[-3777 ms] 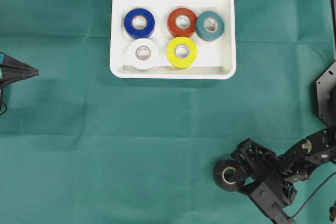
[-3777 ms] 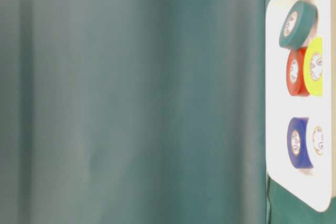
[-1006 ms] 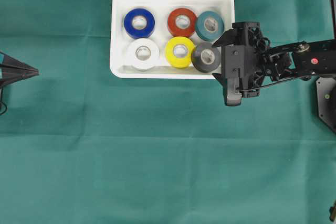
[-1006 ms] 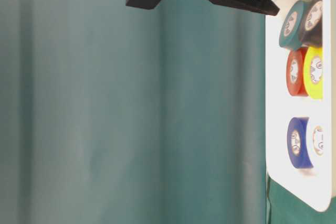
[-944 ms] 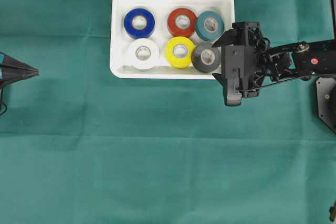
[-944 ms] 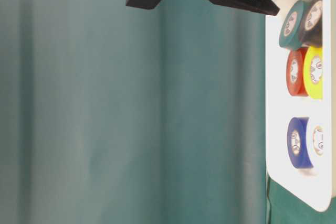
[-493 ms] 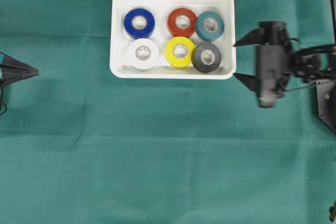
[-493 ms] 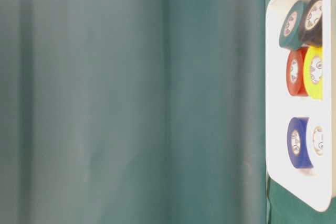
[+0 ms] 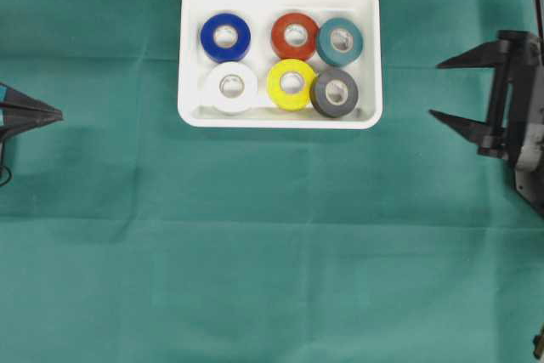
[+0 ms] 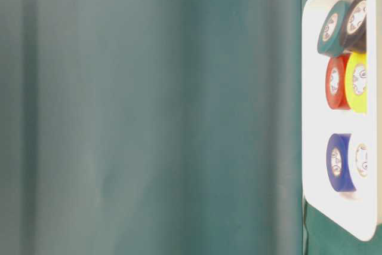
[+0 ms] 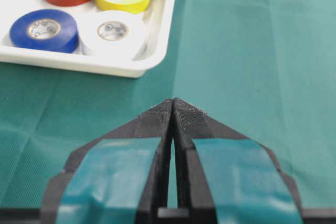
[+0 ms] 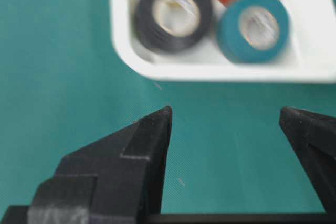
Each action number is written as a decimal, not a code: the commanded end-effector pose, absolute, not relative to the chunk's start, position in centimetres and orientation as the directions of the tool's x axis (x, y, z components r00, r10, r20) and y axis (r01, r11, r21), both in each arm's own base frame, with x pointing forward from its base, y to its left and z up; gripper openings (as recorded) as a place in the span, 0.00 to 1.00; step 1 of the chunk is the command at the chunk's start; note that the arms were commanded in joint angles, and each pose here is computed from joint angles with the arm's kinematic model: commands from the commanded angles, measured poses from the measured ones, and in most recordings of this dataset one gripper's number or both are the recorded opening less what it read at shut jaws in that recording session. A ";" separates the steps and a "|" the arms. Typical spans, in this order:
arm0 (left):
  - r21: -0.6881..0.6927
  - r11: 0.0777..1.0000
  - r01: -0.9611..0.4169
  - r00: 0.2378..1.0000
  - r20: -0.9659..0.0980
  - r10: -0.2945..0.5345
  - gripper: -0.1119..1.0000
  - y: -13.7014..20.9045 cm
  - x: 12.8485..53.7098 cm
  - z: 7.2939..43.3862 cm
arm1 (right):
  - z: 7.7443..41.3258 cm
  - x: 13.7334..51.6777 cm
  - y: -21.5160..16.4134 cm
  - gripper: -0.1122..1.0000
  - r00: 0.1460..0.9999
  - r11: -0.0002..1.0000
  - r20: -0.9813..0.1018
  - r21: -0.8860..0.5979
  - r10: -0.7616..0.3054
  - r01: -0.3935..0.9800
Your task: Put the tape into the white case with the right arm.
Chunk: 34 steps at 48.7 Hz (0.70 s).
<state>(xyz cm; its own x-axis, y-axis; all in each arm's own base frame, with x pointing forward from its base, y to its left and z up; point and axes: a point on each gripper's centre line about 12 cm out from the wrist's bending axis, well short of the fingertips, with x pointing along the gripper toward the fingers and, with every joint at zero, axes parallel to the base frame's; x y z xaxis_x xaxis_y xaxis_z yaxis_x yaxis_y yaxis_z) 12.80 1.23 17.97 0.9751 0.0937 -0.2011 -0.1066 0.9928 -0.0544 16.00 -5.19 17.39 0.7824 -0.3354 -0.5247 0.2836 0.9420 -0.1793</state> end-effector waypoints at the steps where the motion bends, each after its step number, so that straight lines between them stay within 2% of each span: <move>1: -0.056 0.992 -0.117 0.977 -0.188 0.105 0.11 1.4 12.9 18.5 | 18.0 15.1 -5.8 0.64 0.782 0.923 -0.491 -0.172 -0.384 0.345; 11: -0.056 0.991 -0.120 0.976 -0.188 0.108 0.11 1.4 12.9 18.5 | 19.5 13.8 -6.1 0.64 0.819 0.901 -0.381 -0.121 -0.429 0.416; 20: -0.056 0.991 -0.120 0.976 -0.188 0.108 0.11 1.4 12.9 18.5 | 19.3 13.6 -6.2 0.64 0.813 0.894 -0.385 -0.087 -0.437 0.440; 27: -0.056 0.991 -0.120 0.976 -0.188 0.108 0.11 1.4 12.9 18.5 | 18.9 14.3 -5.7 0.64 0.841 0.912 -0.381 -0.015 -0.385 0.411; 34: -0.056 0.991 -0.120 0.977 -0.186 0.108 0.11 1.4 12.9 18.5 | 19.1 15.2 -4.3 0.64 0.913 0.954 -0.311 0.051 -0.264 0.294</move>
<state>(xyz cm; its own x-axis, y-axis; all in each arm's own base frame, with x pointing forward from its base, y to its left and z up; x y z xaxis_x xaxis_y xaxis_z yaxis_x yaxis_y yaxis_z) 12.78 1.37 17.97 0.9740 0.1040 -0.2011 -0.1174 0.9915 -0.0560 14.58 -4.90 18.62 0.8808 -0.3220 -0.3473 0.3521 0.9356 0.0257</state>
